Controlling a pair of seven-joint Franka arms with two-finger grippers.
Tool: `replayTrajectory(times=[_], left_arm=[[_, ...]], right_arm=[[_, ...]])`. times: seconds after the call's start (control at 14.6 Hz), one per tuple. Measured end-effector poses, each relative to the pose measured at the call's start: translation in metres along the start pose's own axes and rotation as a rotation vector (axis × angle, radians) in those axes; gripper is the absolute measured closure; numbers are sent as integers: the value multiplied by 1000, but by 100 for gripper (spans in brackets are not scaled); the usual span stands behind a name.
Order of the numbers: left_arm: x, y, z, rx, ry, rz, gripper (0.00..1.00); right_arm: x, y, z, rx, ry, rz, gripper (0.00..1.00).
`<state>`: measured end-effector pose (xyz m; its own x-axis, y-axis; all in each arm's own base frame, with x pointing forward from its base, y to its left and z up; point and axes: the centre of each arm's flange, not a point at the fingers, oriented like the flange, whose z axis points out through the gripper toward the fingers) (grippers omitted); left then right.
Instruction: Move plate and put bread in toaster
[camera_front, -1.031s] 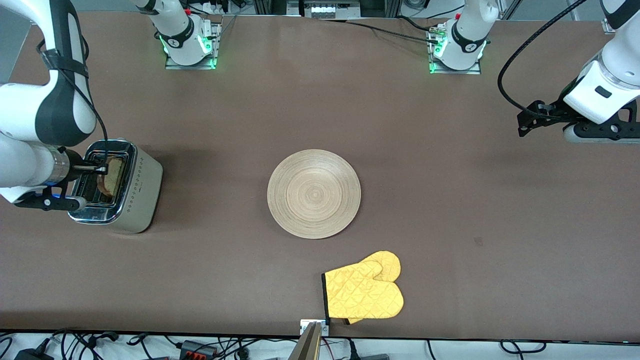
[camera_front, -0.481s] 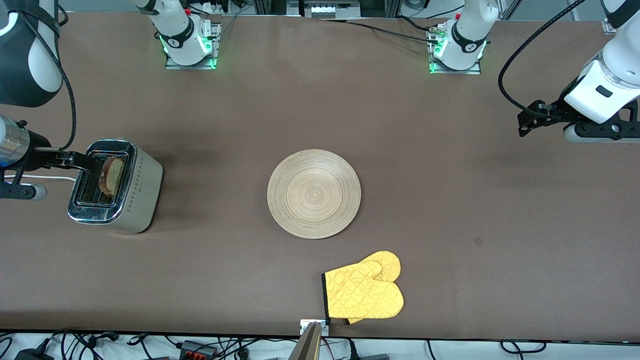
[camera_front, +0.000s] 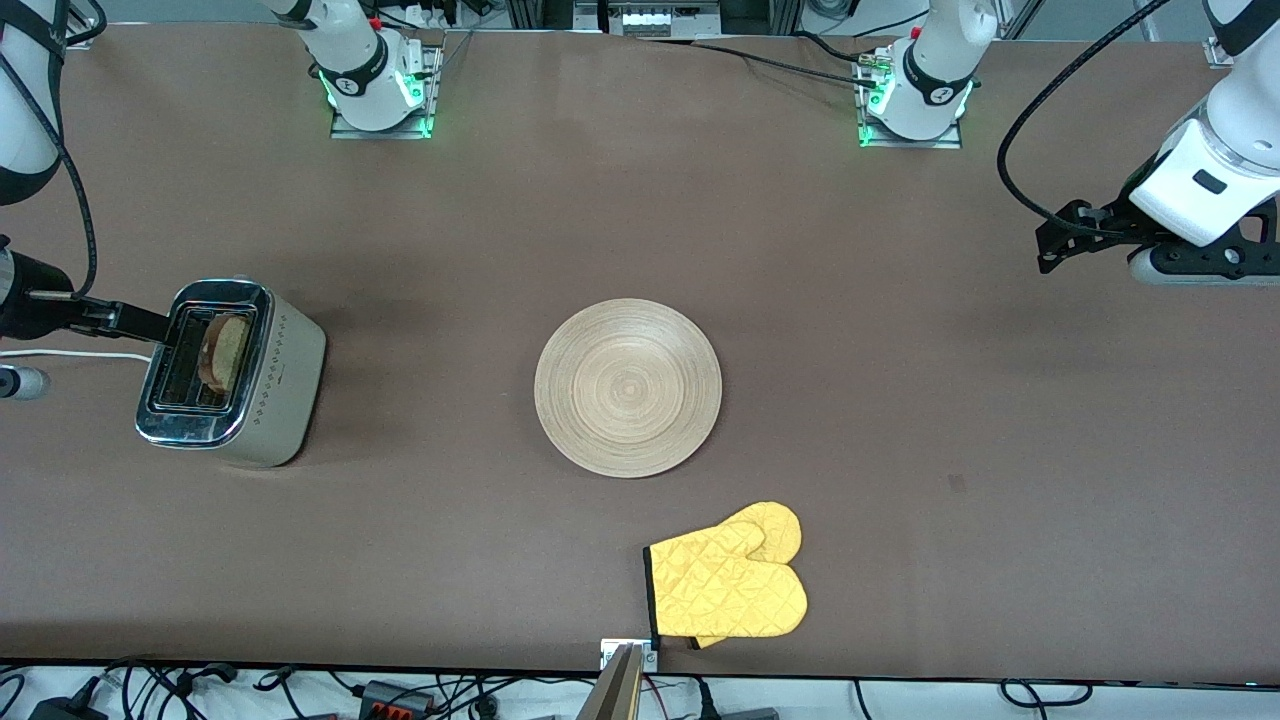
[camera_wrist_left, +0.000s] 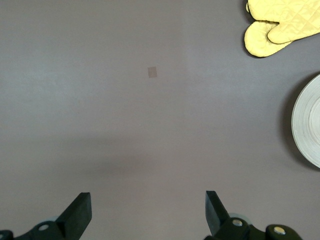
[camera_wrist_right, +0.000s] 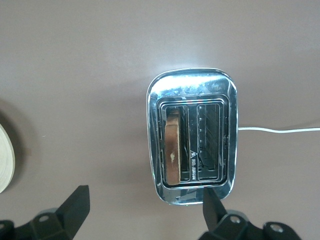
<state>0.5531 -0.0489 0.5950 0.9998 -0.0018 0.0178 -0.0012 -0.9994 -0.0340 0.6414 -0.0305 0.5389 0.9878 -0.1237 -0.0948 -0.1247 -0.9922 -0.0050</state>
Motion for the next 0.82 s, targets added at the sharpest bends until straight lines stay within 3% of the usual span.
replayTrajectory(times=[0.21, 0.48, 0.82], left_arm=[[0, 0, 0, 0, -1, 0, 0], [0, 0, 0, 0, -2, 0, 0], [0, -1, 0, 0, -3, -1, 0]], right_arm=[[0, -4, -3, 1, 10, -6, 0], [4, 2, -18, 12, 92, -21, 0], [-6, 6, -29, 0, 105, -44, 0]])
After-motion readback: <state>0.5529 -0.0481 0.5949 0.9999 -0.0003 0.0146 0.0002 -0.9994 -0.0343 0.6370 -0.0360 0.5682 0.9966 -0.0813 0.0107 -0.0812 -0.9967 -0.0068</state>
